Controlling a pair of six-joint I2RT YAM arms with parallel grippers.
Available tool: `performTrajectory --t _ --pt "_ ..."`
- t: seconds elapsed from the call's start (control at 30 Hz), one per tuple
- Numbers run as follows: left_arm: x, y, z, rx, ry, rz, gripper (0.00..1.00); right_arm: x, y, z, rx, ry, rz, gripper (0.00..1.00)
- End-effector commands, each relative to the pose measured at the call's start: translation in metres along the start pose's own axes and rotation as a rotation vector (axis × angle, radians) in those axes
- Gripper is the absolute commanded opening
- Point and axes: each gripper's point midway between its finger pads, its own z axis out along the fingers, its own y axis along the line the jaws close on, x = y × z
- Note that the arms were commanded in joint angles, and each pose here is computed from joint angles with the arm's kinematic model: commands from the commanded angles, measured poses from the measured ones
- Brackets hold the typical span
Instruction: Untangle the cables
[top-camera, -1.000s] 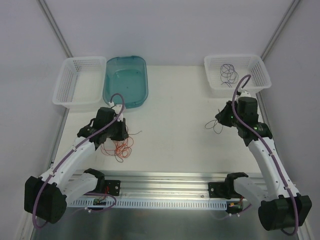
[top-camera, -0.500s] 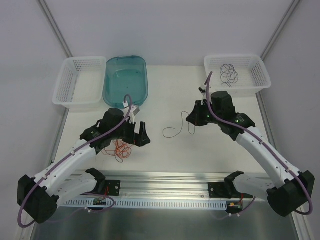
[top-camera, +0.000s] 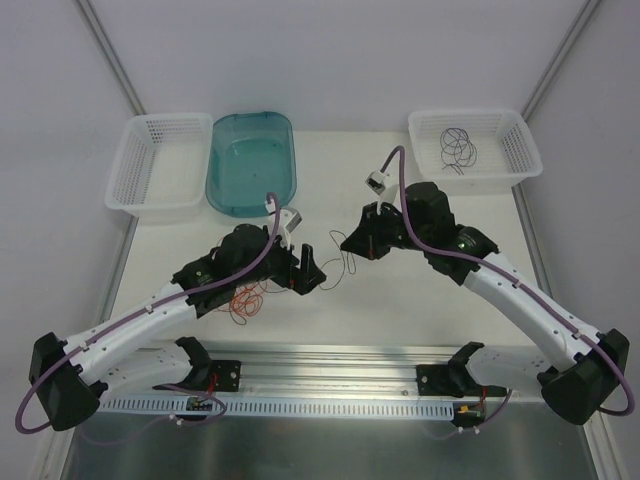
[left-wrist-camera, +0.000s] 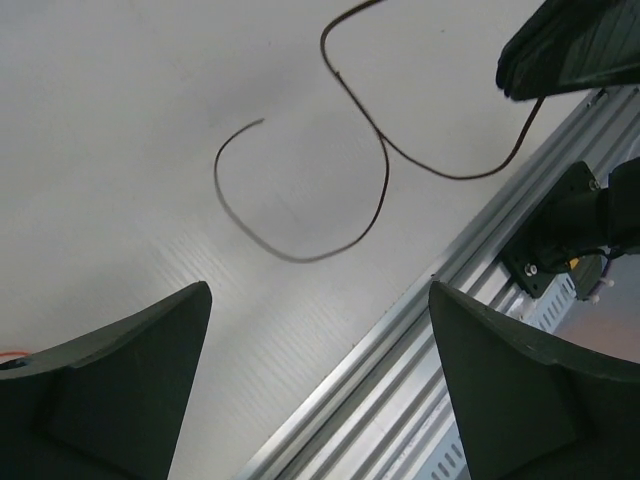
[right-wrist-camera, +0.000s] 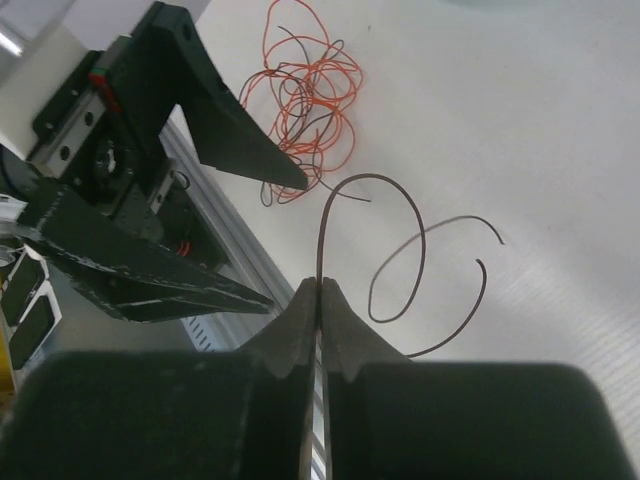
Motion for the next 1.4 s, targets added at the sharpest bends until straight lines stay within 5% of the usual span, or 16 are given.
performTrajectory --t 0.0,0.33,0.5,0.8,1.07,1.17,1.37 --pt "-0.023 -0.009 0.015 0.016 -0.122 0.032 0.90 -0.032 0.038 -0.005 -0.139 -0.089 -0.033 0.01" --pt "-0.018 -0.022 0.044 0.071 -0.164 0.072 0.75 -0.037 0.060 -0.003 -0.215 -0.103 -0.035 0.01" --pt "-0.017 -0.024 0.054 0.083 -0.181 0.055 0.53 -0.035 0.066 -0.003 -0.236 -0.102 -0.031 0.01" --pt "-0.024 -0.034 0.055 0.132 -0.228 0.026 0.38 -0.030 0.063 -0.002 -0.227 -0.099 -0.021 0.01" --pt "-0.029 -0.019 0.044 0.065 -0.293 -0.001 0.00 -0.023 0.051 0.001 -0.180 -0.084 -0.024 0.02" --pt "-0.032 -0.009 0.039 0.011 -0.318 -0.013 0.00 -0.015 0.041 0.001 -0.128 -0.062 -0.028 0.06" --pt "-0.050 0.004 0.022 -0.097 -0.358 0.016 0.00 -0.003 0.020 -0.003 -0.029 -0.046 -0.044 0.34"
